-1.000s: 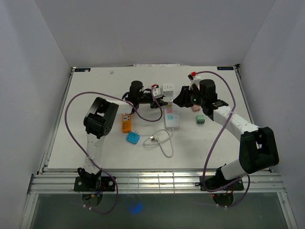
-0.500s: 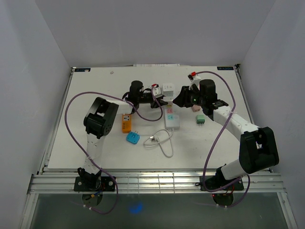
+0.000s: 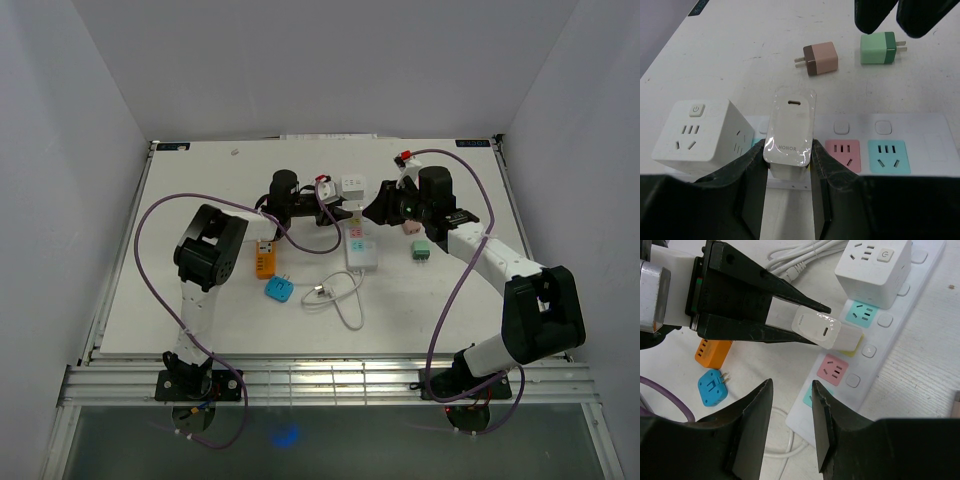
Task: Insert the plug
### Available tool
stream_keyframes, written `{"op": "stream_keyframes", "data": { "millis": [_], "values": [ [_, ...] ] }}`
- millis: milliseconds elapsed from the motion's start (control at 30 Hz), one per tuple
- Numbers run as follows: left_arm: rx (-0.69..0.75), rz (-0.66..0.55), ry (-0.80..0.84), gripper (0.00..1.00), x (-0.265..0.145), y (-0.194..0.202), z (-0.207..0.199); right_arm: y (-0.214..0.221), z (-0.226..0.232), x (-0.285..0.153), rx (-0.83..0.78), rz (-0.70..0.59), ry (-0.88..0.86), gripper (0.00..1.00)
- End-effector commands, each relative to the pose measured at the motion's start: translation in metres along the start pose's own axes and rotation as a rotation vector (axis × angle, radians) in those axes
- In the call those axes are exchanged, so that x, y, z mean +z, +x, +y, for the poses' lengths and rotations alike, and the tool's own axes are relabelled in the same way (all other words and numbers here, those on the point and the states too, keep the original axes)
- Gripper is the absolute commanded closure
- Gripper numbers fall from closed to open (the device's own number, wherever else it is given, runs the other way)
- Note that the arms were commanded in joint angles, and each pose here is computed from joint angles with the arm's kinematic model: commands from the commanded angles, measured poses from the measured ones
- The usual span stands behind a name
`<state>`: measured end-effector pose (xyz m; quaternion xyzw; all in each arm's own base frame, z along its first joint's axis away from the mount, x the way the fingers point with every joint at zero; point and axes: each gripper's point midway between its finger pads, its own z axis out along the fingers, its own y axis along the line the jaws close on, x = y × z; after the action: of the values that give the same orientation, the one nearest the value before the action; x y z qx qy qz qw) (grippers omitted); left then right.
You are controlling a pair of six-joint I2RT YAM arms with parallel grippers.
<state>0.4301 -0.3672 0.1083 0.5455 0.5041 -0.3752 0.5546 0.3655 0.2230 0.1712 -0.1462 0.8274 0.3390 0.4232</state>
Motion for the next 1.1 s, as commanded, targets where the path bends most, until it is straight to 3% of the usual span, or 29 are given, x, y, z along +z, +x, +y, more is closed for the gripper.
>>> {"op": "stream_keyframes", "data": {
  "millis": [0, 1067],
  "values": [
    [0.069, -0.075, 0.013, 1.00, -0.003, -0.048, 0.002, -0.015, 0.004, 0.001, -0.019, -0.036, -0.020, 0.57],
    [-0.018, 0.032, -0.005, 1.00, 0.004, -0.007, 0.007, -0.012, 0.005, 0.005, -0.004, -0.018, -0.034, 0.57]
  ]
}}
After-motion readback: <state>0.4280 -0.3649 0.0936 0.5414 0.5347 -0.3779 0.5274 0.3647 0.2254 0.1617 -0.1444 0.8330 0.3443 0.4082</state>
